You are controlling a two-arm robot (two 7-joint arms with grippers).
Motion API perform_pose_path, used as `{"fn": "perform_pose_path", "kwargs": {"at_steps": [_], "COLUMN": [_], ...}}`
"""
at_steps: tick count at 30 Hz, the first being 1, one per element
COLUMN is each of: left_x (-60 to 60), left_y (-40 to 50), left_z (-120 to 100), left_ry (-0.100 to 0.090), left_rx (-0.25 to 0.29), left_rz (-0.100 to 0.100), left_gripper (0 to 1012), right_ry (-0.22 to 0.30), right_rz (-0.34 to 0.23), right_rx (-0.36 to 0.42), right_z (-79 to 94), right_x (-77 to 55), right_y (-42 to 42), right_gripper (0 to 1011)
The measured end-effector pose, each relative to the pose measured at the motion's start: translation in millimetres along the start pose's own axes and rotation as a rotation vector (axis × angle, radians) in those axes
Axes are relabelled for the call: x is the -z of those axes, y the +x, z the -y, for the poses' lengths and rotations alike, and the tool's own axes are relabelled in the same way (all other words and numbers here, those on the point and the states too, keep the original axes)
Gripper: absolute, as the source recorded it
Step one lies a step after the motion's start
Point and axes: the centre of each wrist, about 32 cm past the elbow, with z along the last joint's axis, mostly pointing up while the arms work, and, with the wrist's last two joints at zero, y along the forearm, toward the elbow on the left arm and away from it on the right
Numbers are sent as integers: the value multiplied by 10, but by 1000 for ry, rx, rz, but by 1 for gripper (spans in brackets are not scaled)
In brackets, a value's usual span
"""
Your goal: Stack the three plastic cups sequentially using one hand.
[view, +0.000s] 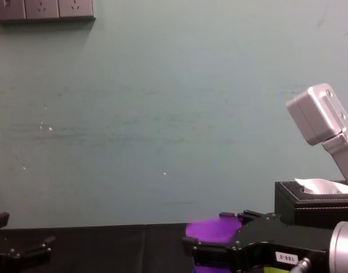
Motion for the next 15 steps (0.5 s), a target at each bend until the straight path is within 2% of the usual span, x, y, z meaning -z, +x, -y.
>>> {"fn": "perform_pose_path", "kwargs": {"at_steps": [6, 15], "left_x": [0, 0], "left_y": [0, 0], "left_z": [0, 0], "left_ry": [0, 0], "left_rx": [0, 0], "left_rz": [0, 0], "left_gripper": [1010, 1010], "right_ry": [0, 1], "right_rz": [1, 1], "right_rx": [0, 0], "right_z": [1, 1], "right_x": [-1, -4], "right_y": [0, 0], "right_gripper": [995, 1003]}}
